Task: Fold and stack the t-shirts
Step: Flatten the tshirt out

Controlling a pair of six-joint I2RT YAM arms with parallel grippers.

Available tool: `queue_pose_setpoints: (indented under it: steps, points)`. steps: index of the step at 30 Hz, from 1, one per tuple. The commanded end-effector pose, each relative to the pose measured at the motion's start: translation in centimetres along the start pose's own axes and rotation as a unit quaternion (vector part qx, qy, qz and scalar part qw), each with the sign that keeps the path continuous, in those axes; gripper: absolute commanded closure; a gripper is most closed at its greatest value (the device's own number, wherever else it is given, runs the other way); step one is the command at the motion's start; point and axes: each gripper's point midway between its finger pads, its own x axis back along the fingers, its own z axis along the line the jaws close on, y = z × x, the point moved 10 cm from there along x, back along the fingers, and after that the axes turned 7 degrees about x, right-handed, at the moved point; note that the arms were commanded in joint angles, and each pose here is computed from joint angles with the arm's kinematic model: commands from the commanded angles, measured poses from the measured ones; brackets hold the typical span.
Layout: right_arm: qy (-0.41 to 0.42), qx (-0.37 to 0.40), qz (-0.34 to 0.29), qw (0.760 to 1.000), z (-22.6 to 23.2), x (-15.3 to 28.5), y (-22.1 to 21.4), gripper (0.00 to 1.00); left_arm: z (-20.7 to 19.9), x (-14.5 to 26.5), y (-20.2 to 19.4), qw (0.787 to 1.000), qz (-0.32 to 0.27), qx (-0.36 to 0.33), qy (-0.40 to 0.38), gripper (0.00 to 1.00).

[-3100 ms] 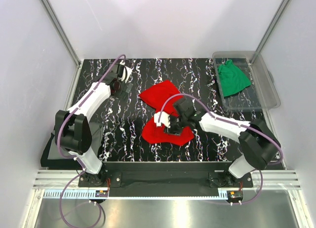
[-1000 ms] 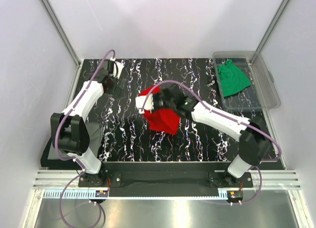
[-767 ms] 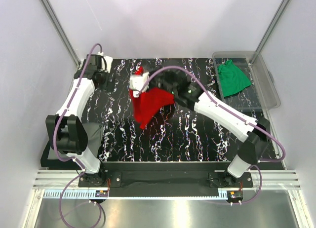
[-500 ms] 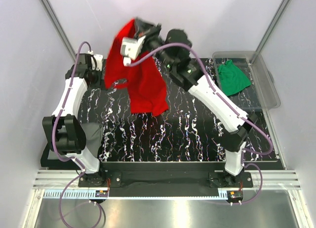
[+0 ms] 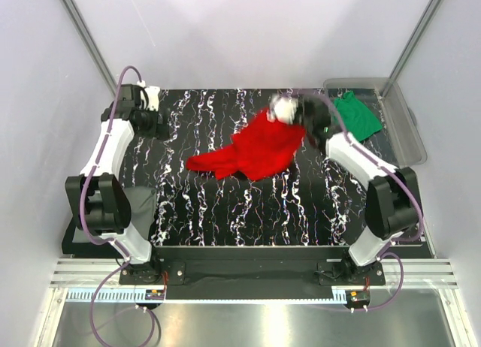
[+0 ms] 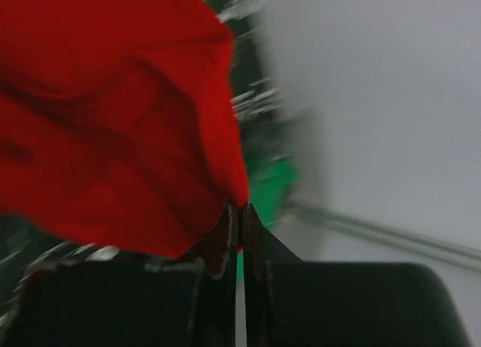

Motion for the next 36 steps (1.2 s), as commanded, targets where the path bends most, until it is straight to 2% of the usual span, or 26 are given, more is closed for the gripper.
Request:
queue_pose_setpoints:
  steps: [1, 5, 9, 10, 16, 21, 25, 26, 29, 32, 33, 35, 36]
  points:
    - [0.13, -0.023, 0.064, 0.989, 10.4, 1.7, -3.5, 1.0, -1.7, -1.4, -1.1, 0.998, 0.027, 0.005, -0.064, 0.12]
    - [0.199, -0.056, 0.048, 0.977, 13.8, 3.4, -3.4, 1.0, -4.7, -3.1, -1.7, 0.992, 0.06, -0.032, -0.109, 0.12]
    - [0.182, -0.066, 0.058, 0.979, 12.6, 3.3, -3.2, 1.0, -7.9, -5.6, -1.8, 0.985, 0.078, -0.117, -0.101, 0.12]
    - [0.177, -0.07, 0.053, 0.98, 11.9, 3.1, -2.9, 1.0, -8.8, -7.2, -2.4, 0.981, 0.098, -0.13, -0.103, 0.12]
    - [0.169, -0.109, 0.04, 0.979, 9.6, 2.7, -1.7, 1.0, -9.3, -11.8, -2.5, 0.978, 0.134, -0.129, -0.097, 0.18]
    - [0.168, -0.111, 0.037, 0.979, 9.5, 2.9, -1.7, 1.0, -9.3, -14.8, -3.6, 0.974, 0.165, -0.125, -0.095, 0.22]
    - [0.173, -0.112, 0.037, 0.978, 9.9, 3.0, -1.7, 1.0, -9.4, -15.7, -3.8, 0.971, 0.177, -0.131, -0.092, 0.61]
    - [0.173, -0.113, 0.035, 0.978, 9.8, 3.1, -1.7, 1.0, -9.4, -15.6, -3.7, 0.971, 0.176, -0.131, -0.092, 0.81]
    - [0.167, -0.115, 0.034, 0.979, 9.6, 3.2, -1.6, 1.0, -9.3, -14.0, -2.9, 0.974, 0.161, -0.136, -0.086, 1.0]
    - [0.143, -0.137, 0.031, 0.98, 8.2, 3.5, -1.3, 1.0, -9.0, -10.8, -1.3, 0.977, 0.123, -0.155, -0.073, 1.0]
    - [0.129, -0.15, 0.033, 0.98, 7.6, 3.7, -1.1, 1.0, -8.9, -8.5, 0.0, 0.979, 0.094, -0.167, -0.068, 1.0]
    - [0.082, -0.218, 0.022, 0.972, 4.7, 4.5, -0.6, 1.0, -8.8, -5.4, 1.3, 0.979, 0.06, -0.181, -0.067, 1.0]
    - [0.065, -0.245, 0.017, 0.967, 3.6, 5.0, -0.4, 1.0, -8.8, -2.3, 2.5, 0.977, 0.019, -0.199, -0.069, 1.0]
